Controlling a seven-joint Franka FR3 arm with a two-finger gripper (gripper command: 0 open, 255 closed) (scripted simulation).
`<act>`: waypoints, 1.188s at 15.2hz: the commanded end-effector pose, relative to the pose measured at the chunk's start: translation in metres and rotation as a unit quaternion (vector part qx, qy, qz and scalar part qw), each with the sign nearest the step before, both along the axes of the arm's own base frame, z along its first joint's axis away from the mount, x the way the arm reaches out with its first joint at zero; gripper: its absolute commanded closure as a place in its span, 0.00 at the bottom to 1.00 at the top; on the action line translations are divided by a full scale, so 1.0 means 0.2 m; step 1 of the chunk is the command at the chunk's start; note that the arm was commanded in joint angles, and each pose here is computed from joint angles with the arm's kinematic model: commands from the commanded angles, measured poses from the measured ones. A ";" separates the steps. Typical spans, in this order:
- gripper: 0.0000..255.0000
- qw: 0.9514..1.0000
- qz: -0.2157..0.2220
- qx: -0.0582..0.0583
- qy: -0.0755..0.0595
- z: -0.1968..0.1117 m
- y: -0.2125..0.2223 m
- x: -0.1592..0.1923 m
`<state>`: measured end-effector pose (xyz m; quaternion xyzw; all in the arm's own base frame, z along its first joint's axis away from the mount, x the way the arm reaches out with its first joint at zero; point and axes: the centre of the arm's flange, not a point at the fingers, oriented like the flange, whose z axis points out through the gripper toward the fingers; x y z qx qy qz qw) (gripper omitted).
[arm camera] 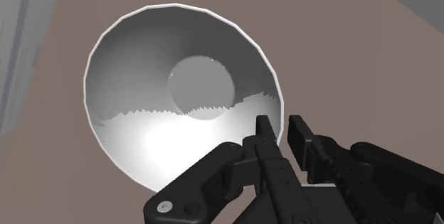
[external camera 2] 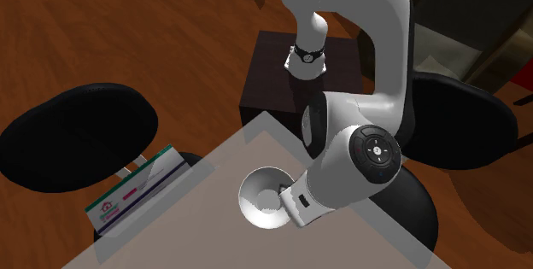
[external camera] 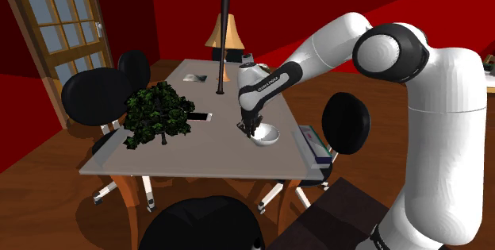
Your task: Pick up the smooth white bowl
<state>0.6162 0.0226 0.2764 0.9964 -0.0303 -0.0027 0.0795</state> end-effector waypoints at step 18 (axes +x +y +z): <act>1.00 1.000 0.000 0.000 0.000 0.29 0.00 0.00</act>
